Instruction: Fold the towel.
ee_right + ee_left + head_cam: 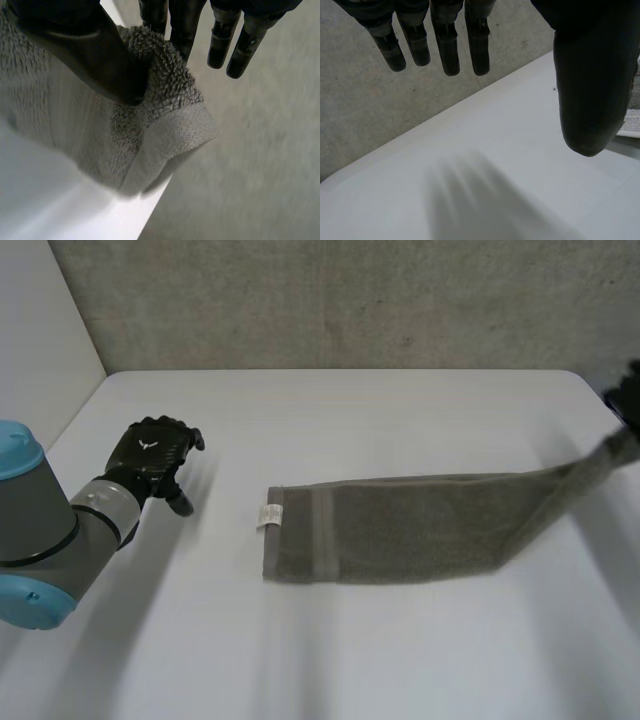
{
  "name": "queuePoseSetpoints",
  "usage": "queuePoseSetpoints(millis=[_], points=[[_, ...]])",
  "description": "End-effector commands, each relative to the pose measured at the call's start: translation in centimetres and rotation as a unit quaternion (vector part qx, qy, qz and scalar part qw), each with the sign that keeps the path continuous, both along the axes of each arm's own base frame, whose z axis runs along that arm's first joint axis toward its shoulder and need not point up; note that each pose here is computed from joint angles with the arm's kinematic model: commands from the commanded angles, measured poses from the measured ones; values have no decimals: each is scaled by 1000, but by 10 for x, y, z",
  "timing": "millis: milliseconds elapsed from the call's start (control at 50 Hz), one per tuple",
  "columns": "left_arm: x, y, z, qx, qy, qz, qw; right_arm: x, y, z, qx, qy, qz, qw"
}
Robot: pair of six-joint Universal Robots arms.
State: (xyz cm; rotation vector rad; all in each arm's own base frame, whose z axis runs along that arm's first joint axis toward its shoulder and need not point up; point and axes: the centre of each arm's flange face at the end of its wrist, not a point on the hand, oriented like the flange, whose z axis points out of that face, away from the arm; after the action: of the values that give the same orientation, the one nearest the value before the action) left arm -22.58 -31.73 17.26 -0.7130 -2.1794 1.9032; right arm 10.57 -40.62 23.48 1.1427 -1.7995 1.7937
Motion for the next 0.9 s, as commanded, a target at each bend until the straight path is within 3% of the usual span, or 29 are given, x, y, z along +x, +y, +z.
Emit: queuePoseSetpoints(millis=[20, 40, 80, 140, 240, 380, 580, 680, 720, 900], points=[[0, 2, -1, 1, -1, 0, 1000, 134, 63, 26, -27, -10, 171, 985], [0, 1, -2, 2, -1, 1, 1000, 135, 64, 26, -27, -10, 172, 985], [0, 1, -1, 1, -1, 1, 1000, 186, 100, 17, -18, -11, 244, 970], [1, 1, -1, 0, -1, 2, 1000, 207, 117, 5, -6, -10, 273, 962], [1, 2, -1, 2, 1, 3, 1000, 268, 176, -46, 35, 8, 353, 935], [1, 3, -2, 3, 0, 3, 1000, 294, 206, -86, 49, 30, 386, 921], [-7, 7, -1, 0, 2, -10, 1000, 285, 195, -80, 53, 25, 327, 943], [-23, 17, 3, -5, 7, -33, 999, 256, 181, -44, 59, -23, 280, 958], [-29, 21, 4, -4, 11, -43, 999, 230, 169, -31, 82, -70, 240, 965], [-64, 48, 10, -2, 39, -97, 994, 169, 153, -40, 154, -142, 145, 967]])
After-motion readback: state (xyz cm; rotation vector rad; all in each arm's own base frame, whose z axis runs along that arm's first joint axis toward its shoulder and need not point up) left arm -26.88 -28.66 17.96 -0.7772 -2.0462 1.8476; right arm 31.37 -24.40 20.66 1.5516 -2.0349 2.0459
